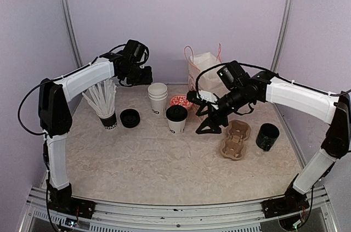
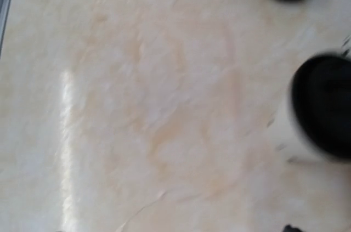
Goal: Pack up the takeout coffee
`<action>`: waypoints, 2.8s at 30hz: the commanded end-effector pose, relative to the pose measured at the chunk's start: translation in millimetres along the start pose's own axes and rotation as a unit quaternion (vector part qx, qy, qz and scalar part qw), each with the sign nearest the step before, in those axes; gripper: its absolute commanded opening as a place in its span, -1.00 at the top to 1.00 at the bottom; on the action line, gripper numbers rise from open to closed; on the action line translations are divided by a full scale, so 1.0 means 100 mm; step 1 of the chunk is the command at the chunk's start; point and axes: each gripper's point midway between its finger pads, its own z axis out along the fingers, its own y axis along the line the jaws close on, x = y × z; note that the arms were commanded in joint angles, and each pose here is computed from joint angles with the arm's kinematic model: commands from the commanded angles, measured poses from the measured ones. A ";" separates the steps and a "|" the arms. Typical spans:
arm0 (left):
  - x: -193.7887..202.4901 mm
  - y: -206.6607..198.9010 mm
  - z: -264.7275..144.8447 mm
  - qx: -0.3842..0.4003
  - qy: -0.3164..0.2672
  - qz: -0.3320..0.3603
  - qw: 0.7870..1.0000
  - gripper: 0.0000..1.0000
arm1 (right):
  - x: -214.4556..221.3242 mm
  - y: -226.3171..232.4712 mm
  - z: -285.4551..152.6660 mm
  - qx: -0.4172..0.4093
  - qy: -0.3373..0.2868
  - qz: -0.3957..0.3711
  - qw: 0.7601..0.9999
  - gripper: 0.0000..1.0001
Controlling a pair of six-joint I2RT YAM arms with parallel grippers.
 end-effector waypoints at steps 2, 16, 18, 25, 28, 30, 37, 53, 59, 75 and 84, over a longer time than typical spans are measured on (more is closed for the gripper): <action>0.06 0.12 0.18 -0.006 0.032 -0.002 0.999 0.23 | 0.24 0.12 0.11 -0.032 -0.017 0.011 0.999 -0.67; 0.18 0.17 0.55 -0.003 0.059 -0.007 0.998 0.48 | 0.30 0.12 0.20 -0.045 -0.009 0.011 0.999 -0.66; 0.20 0.17 0.58 -0.004 0.062 -0.006 0.998 0.53 | 0.30 0.13 0.19 -0.045 -0.008 0.011 0.999 -0.66; 0.18 0.17 0.58 -0.004 0.057 -0.006 0.998 0.71 | 0.32 0.13 0.21 -0.045 -0.006 0.012 0.999 -0.66; 0.15 0.17 0.56 -0.005 0.054 -0.005 0.999 0.77 | 0.33 0.13 0.22 -0.047 -0.005 0.014 0.999 -0.66; 0.14 0.17 0.53 -0.005 0.052 -0.003 0.999 0.85 | 0.33 0.13 0.23 -0.049 -0.004 0.015 0.999 -0.66; 0.05 0.18 0.42 -0.010 0.043 0.002 0.999 1.00 | 0.32 0.13 0.23 -0.053 -0.002 0.018 0.998 -0.66; -0.19 0.25 0.09 0.085 0.039 -0.063 0.994 1.00 | 0.23 0.09 0.18 -0.043 -0.008 0.024 0.999 -0.65; -0.20 0.26 0.01 0.061 0.040 -0.036 0.997 1.00 | 0.21 0.09 0.17 -0.046 -0.012 0.025 0.999 -0.65; -0.16 0.30 -0.05 -0.033 0.023 0.027 0.999 1.00 | 0.03 -0.16 0.22 -0.011 -0.024 0.056 0.998 -0.65; -0.15 0.15 -0.08 0.001 0.051 0.035 0.998 1.00 | 0.01 -0.19 0.20 -0.002 -0.025 0.054 0.998 -0.65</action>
